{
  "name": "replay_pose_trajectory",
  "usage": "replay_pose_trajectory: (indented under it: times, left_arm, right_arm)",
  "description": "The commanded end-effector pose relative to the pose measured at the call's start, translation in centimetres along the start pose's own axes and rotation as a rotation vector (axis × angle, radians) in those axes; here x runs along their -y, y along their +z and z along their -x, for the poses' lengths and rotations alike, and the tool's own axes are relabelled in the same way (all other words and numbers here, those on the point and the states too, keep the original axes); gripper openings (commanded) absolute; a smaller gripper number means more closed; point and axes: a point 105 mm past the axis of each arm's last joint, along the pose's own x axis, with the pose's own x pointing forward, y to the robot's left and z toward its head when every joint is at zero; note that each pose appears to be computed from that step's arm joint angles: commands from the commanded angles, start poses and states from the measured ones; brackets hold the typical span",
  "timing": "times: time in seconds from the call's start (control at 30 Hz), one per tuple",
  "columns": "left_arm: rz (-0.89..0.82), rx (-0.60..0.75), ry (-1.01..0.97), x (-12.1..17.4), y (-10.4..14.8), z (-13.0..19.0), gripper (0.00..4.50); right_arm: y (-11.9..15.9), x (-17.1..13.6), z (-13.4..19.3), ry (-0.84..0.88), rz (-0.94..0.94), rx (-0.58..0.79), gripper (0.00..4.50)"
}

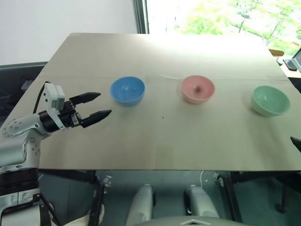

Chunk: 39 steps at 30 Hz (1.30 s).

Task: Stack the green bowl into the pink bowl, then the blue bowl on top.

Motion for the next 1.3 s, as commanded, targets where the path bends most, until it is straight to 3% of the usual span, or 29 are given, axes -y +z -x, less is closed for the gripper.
replay_pose_trajectory:
  times: [0.03,0.33,0.6,0.77,0.93,1.03,1.3]
  left_arm:
    - [-0.023,0.022,0.012,-0.3,1.2,0.3,4.48]
    - [-0.026,0.077,-0.118,2.0,2.3,-2.5,4.48]
    - [0.007,0.148,-0.224,4.7,3.1,-5.1,4.48]
    - [0.031,0.119,-0.24,5.4,2.0,-4.7,4.48]
    - [0.041,0.11,-0.244,6.3,2.2,-4.2,4.48]
    - [0.039,0.111,-0.225,6.7,2.3,-3.7,4.5]
    - [0.057,0.125,-0.183,7.4,1.9,-2.8,4.5]
  right_arm:
    - [1.6,0.2,-0.3,0.006,0.051,0.038,4.5]
    - [1.8,-0.7,-5.4,0.025,0.144,0.041,4.5]
    - [3.3,-6.3,-15.7,0.256,0.453,0.064,4.5]
    - [5.7,-10.4,-22.1,0.378,0.655,0.146,4.5]
    - [7.0,-12.9,-26.0,0.445,0.826,0.189,4.5]
    - [7.2,-13.8,-27.0,0.499,0.855,0.195,3.66]
    - [8.0,-14.6,-27.1,0.564,0.898,0.237,0.32]
